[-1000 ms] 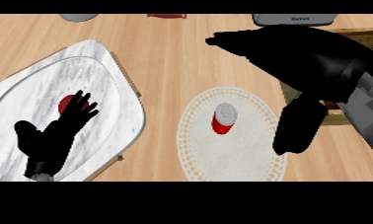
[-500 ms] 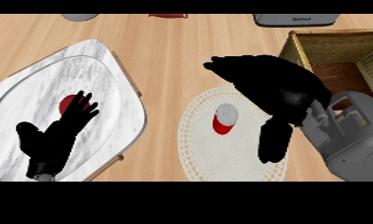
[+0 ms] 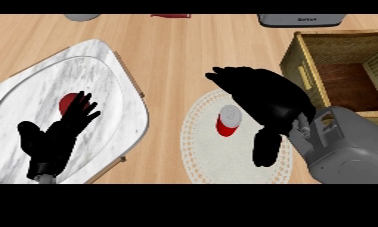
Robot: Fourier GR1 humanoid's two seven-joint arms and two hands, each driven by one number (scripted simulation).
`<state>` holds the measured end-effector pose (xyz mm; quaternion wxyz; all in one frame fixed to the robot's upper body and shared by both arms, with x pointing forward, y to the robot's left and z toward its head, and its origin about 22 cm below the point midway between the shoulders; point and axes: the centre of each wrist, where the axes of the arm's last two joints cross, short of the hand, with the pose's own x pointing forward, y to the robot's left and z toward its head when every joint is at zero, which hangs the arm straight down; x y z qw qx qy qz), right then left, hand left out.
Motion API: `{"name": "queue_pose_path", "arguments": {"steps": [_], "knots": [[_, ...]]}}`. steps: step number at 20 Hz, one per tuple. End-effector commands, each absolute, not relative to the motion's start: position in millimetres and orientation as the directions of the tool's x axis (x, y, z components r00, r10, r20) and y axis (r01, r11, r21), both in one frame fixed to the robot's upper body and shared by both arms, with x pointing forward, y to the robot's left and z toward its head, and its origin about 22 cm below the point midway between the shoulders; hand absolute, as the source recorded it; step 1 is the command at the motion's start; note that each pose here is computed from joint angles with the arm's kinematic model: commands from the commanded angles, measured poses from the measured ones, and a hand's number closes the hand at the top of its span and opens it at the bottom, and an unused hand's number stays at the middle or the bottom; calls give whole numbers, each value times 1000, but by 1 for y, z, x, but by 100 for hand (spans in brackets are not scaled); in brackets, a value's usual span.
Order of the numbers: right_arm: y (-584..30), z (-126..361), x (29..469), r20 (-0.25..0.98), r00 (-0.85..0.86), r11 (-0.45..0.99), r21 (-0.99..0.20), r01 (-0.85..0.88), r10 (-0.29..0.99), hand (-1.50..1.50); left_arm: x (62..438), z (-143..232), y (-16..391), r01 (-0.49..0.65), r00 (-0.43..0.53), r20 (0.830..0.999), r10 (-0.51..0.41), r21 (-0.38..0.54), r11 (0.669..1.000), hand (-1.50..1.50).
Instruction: Pick the can from the placemat and place it in the basket
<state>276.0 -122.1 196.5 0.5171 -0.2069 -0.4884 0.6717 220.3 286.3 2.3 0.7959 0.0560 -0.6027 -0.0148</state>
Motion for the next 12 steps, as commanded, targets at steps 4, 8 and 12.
{"name": "queue_pose_path", "arguments": {"steps": [4, 8, 12], "knots": [[-129, 174, 283, 229, -370, 30, -882, -470, 900, -150, 188, -47, 301, -44, 509, 856, -91, 131, 990, 0], [-117, 159, 280, 242, -362, 42, -876, -481, 900, -150, 195, -42, 298, -54, 517, 851, -91, 139, 989, 0], [-115, 138, 289, 233, -372, 20, -869, -495, 898, -150, 205, -32, 293, -43, 509, 854, -112, 155, 987, 0]]}}
